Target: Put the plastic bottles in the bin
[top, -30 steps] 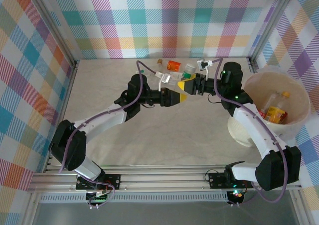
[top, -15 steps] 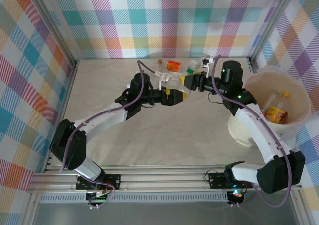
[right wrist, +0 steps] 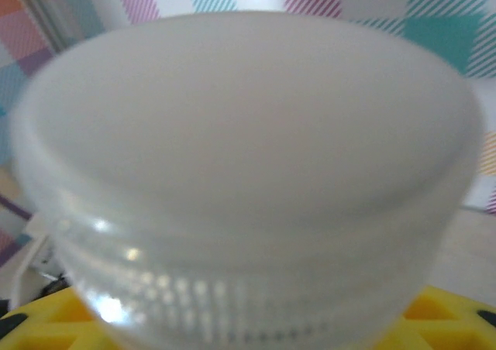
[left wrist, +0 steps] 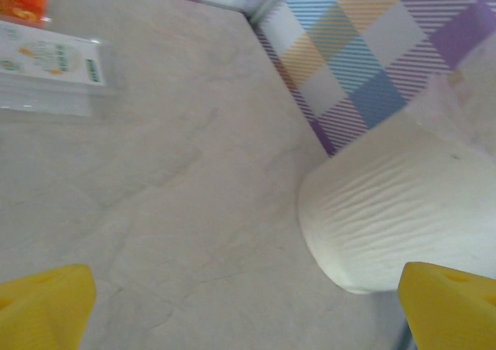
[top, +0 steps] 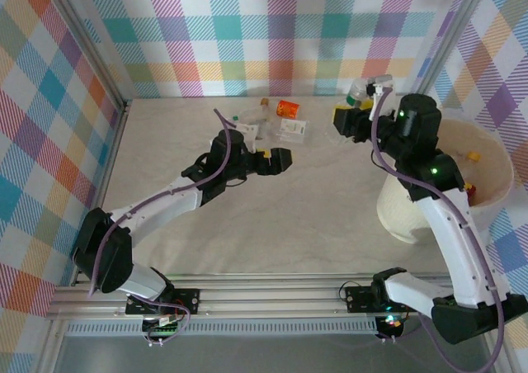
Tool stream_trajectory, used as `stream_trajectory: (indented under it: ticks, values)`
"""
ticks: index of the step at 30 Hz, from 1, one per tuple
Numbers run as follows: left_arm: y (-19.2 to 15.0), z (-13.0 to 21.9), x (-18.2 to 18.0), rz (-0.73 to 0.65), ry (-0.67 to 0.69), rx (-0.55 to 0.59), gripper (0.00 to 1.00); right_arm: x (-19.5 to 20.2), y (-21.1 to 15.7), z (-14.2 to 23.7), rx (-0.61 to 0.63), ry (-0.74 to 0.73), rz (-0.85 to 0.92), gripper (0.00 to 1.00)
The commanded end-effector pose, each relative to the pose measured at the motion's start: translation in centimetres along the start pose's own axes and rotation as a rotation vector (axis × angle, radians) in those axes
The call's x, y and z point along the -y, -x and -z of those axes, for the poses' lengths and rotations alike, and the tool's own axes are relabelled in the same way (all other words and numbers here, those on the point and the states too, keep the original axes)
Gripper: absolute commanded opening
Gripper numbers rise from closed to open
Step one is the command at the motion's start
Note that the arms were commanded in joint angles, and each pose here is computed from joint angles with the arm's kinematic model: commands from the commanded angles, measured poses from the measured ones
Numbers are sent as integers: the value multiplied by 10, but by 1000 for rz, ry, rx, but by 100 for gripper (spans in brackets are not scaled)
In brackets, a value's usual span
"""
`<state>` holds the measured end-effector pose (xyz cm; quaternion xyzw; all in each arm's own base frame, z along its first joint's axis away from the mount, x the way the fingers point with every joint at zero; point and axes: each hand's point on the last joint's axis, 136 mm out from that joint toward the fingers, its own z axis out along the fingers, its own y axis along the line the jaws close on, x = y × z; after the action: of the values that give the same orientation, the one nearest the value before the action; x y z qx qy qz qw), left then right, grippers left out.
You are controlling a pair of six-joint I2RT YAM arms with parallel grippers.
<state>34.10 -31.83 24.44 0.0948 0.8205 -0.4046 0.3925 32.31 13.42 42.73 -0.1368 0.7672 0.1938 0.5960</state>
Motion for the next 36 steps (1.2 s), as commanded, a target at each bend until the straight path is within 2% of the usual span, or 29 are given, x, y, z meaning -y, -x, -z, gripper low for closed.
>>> stream_trajectory:
  ticks: [1, 3, 5, 8, 13, 16, 23, 29, 32, 36]
  values:
    - [9, 12, -15, -20, 95, 58, 100, 16, 26, 25, 82, -130, 134, 30]
    - [8, 11, -18, -18, 108, 57, 100, 25, 37, 33, 109, -197, 164, 30]
    - [7, 11, -20, -16, 117, 52, 100, 45, 45, 42, 106, -328, 213, 31]
    - [5, 10, -24, -13, 136, 49, 100, 82, 41, 57, 0, -519, 214, 30]
    - [5, 8, -31, -5, 167, 46, 100, 127, 34, 87, -86, -672, 133, 30]
    - [3, 5, -32, -3, 169, 35, 100, 161, 20, 110, -139, -741, -10, 29]
    - [3, -4, -39, 7, 182, 12, 100, 193, -38, 116, -430, -735, -258, 31]
    - [6, -8, -45, 8, 193, -12, 100, 196, -74, 110, -568, -707, -341, 35]
    - [6, -6, -49, 15, 202, -14, 100, 193, -81, 102, -578, -654, -377, 43]
    - [5, -2, -54, 28, 211, -3, 100, 189, -84, 90, -567, -587, -429, 67]
